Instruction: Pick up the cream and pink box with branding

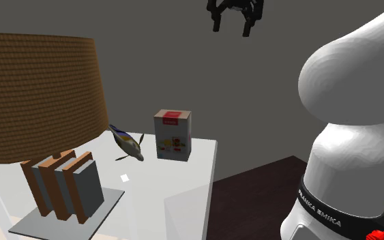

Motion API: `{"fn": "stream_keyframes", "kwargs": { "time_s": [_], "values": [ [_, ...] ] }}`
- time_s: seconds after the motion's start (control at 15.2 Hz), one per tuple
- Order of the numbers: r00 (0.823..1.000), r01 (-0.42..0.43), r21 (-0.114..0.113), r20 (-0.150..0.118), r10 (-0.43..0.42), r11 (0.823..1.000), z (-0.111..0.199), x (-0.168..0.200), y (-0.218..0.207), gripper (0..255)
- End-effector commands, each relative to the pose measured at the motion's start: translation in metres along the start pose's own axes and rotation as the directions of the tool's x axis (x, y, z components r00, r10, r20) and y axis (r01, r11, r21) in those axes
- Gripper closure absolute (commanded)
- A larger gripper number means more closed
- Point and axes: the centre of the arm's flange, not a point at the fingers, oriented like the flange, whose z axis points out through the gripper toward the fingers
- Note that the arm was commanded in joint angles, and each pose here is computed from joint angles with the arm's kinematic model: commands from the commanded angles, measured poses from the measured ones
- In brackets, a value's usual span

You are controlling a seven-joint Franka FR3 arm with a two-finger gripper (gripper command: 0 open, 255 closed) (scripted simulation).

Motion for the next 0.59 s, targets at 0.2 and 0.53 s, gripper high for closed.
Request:
{"fn": "stream_keyframes", "kwargs": {
  "time_s": [0.2,0.53],
  "values": [
    [0.992,0.119,-0.034,0.037,-0.118,0.992,0.035,0.015,-0.023,0],
    [0.946,0.316,-0.08,0.107,-0.307,0.945,0.095,0.031,-0.06,0]
  ]
}}
